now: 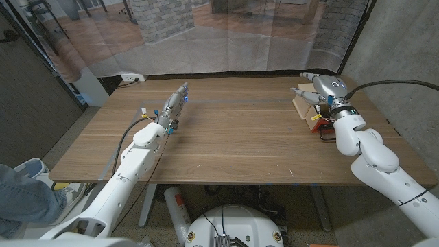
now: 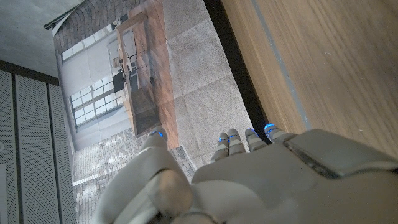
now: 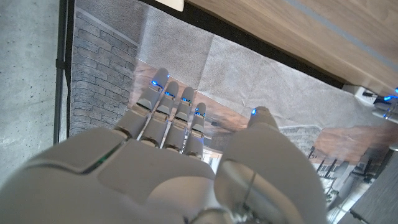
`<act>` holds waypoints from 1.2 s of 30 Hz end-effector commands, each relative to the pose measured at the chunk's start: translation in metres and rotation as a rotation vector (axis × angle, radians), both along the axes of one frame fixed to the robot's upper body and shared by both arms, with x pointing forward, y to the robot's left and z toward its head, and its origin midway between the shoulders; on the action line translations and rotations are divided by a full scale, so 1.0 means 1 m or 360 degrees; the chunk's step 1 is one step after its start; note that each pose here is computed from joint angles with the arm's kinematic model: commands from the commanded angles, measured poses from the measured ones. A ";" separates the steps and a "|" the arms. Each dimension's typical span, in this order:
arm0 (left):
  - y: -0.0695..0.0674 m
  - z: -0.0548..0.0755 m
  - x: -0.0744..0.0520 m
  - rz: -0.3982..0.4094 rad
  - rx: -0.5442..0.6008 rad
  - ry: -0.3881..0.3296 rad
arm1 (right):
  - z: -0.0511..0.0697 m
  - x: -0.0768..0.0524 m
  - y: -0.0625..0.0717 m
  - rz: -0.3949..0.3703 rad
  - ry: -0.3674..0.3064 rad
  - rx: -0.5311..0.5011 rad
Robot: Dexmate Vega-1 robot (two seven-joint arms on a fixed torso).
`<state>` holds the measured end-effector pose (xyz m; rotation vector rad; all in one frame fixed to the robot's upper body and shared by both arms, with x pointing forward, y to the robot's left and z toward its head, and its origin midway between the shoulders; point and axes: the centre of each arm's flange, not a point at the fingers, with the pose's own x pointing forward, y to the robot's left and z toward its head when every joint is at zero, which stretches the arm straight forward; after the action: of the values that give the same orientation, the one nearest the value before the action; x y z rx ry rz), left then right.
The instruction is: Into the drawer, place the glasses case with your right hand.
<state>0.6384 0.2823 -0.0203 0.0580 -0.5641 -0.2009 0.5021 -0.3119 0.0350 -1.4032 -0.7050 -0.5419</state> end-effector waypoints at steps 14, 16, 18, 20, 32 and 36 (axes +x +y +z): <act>-0.003 0.005 -0.012 0.0020 0.0028 -0.0026 | -0.013 0.019 0.030 0.0540 -0.0118 0.0438; -0.003 0.005 -0.012 0.0021 0.0029 -0.0028 | -0.014 0.021 0.032 0.0597 -0.0110 0.0484; -0.003 0.006 -0.013 0.0018 0.0031 -0.0030 | -0.015 0.024 0.034 0.0636 -0.0106 0.0516; -0.003 0.006 -0.014 0.0019 0.0034 -0.0033 | -0.016 0.026 0.037 0.0672 -0.0103 0.0540; -0.003 0.005 -0.018 0.0008 0.0036 -0.0048 | -0.026 0.039 0.053 0.0909 -0.0088 0.0745; -0.003 0.004 -0.019 0.0001 0.0030 -0.0059 | -0.029 0.046 0.058 0.1013 -0.0064 0.0824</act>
<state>0.6230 0.2790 -0.0151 0.0842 -0.5837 -0.1975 0.5356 -0.2676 0.0129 -0.8224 -0.8938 -0.3109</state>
